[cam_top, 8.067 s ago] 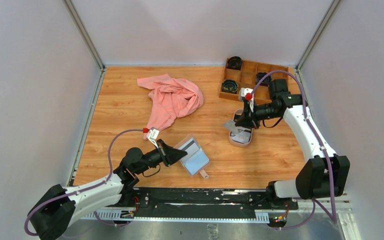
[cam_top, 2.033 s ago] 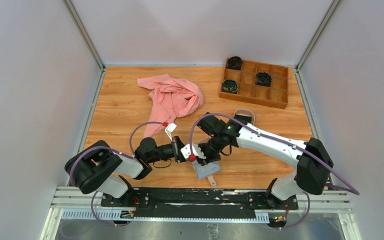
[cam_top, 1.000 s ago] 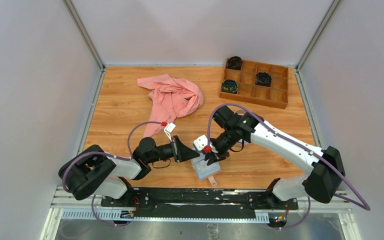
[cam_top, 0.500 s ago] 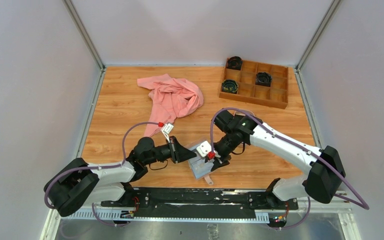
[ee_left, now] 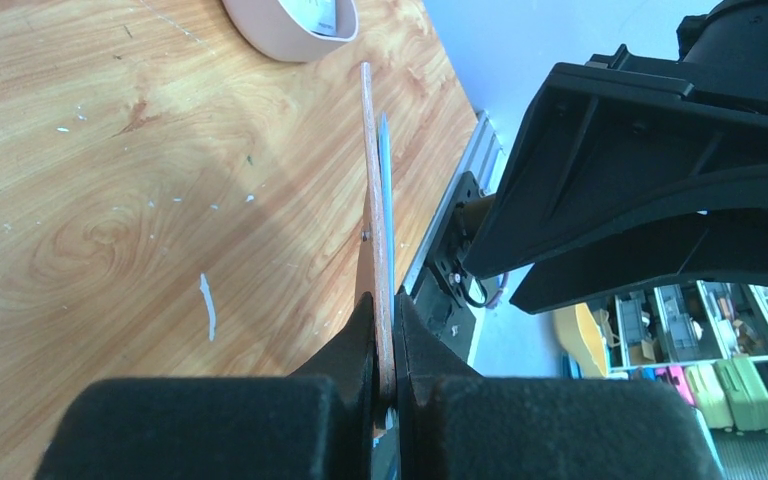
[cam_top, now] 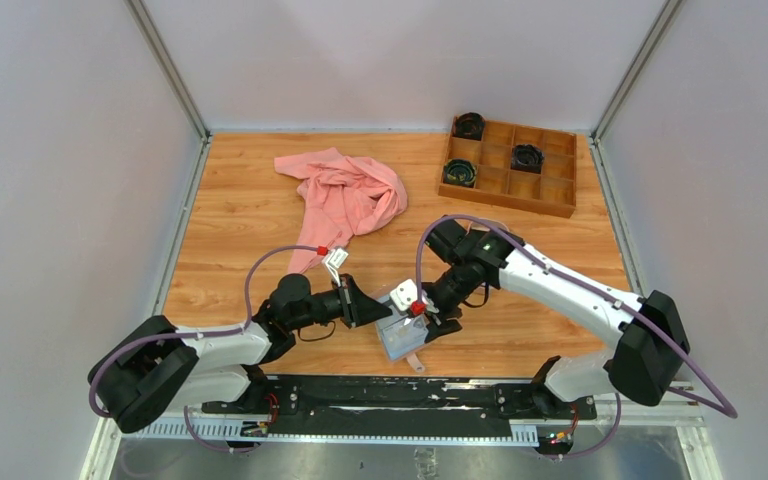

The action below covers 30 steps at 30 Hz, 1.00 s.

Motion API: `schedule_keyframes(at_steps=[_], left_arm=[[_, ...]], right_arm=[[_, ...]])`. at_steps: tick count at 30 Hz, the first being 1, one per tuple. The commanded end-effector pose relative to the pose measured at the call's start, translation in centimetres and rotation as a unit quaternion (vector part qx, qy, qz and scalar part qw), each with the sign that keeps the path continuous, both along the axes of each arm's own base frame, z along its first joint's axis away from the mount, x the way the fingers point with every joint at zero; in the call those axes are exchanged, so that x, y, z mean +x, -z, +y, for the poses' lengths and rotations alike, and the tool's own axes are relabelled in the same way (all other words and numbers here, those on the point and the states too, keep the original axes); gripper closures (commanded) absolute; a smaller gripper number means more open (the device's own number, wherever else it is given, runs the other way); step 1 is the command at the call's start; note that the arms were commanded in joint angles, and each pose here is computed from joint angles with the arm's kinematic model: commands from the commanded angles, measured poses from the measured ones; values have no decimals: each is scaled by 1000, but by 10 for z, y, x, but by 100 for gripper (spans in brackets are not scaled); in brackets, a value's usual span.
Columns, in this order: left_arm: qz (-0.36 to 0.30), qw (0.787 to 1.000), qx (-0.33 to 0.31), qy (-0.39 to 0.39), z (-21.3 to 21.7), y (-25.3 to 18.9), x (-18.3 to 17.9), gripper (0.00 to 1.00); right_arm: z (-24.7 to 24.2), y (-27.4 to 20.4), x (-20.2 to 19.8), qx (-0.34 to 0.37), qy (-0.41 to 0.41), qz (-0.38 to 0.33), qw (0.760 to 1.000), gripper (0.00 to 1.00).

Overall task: Put the credit cards into the card holder
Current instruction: Insert the credit card into the card holder.

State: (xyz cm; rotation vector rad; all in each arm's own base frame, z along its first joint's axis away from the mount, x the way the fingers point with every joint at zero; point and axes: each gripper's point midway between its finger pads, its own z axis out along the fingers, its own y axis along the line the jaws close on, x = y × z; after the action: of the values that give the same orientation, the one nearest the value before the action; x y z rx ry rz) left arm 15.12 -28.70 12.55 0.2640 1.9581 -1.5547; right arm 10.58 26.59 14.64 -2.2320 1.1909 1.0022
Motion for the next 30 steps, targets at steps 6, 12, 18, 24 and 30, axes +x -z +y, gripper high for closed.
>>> schedule_keyframes(at_steps=[6, 12, 18, 24, 30], left_arm=[[18, 1000, -17, 6, -8, -11, 2, 100], [36, 999, -30, 9, -10, -18, 1, 100], [41, 999, -33, 13, -11, -20, -1, 100], [40, 998, -35, 14, -11, -22, -1, 100], [38, 998, -41, 13, -12, -26, 0, 100]], right_arm=[[-2, 7, 7, 10, -1, -32, 999, 39], [-2, 18, 16, -1, 11, -48, 999, 40], [0, 21, 27, -6, 36, -66, 997, 40], [-1, 26, 22, -11, 26, -59, 998, 43], [-2, 28, 13, -10, 6, -42, 999, 46]])
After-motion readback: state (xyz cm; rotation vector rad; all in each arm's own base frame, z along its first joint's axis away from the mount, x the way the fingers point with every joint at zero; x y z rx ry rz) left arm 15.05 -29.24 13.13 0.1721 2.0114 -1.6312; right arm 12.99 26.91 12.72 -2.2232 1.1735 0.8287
